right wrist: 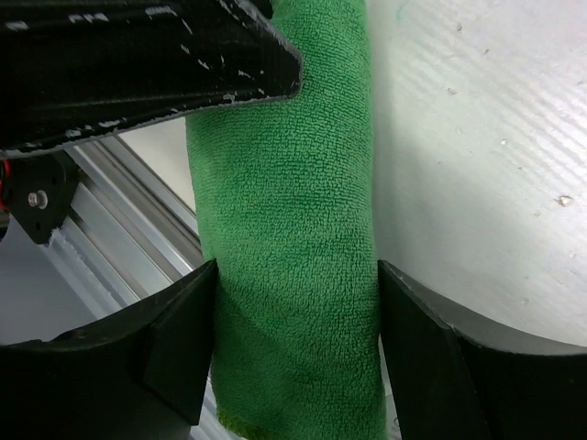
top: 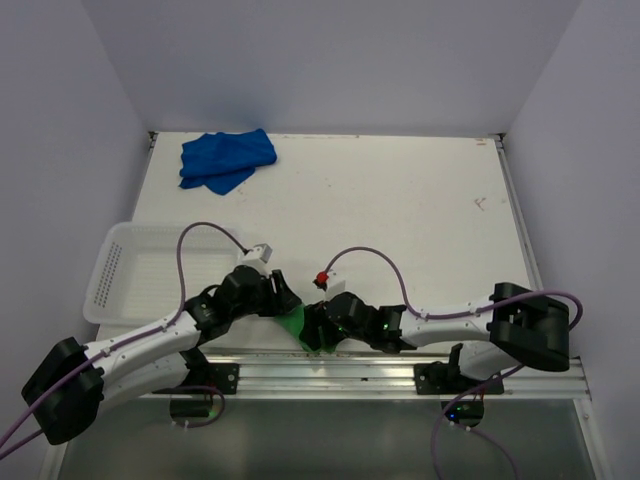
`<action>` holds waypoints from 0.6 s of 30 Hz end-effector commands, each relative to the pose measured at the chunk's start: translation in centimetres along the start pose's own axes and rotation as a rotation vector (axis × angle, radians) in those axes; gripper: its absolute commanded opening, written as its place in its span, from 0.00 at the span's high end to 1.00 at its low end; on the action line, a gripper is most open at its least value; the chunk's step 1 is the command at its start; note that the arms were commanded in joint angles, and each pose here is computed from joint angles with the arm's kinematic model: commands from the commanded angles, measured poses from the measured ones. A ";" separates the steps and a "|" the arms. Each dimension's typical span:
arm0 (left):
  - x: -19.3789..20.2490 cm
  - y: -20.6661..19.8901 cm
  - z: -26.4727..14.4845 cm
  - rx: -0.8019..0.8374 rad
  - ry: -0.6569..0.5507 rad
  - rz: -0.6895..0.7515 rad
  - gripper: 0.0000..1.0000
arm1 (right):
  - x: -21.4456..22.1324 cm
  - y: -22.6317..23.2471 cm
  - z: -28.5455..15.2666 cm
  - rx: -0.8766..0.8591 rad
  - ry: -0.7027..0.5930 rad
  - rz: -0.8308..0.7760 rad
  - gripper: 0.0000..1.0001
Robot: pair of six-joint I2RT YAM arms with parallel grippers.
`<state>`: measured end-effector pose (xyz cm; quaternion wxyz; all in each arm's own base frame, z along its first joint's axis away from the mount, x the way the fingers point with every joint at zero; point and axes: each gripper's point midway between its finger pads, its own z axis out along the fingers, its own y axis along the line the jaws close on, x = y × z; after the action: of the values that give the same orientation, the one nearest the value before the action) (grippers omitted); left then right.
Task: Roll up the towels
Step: Roll the towel
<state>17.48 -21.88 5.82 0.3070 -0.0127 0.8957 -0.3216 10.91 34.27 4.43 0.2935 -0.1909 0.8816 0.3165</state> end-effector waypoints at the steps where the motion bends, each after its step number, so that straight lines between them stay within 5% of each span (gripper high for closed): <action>1: 3.5 3.4 -0.4 -0.114 0.111 -0.016 0.45 | 0.8 1.1 0.4 -0.067 0.023 0.030 0.32; 9: 2.6 3.0 -0.5 -0.125 0.085 -0.014 0.44 | 0.2 0.4 0.3 -0.037 -0.011 -0.004 0.60; 13: 1.0 2.0 -0.7 -0.145 0.071 -0.004 0.39 | -0.5 -0.2 0.1 0.038 -0.055 -0.084 0.67; 18: -1.7 0.7 -1.5 -0.214 0.047 -0.005 0.11 | -1.9 -0.8 -0.4 0.167 -0.162 -0.163 0.72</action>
<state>18.00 -21.92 7.38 0.2913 -0.0257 0.9118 -0.2883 10.68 34.61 4.31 0.3377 -0.2154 0.8690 0.2906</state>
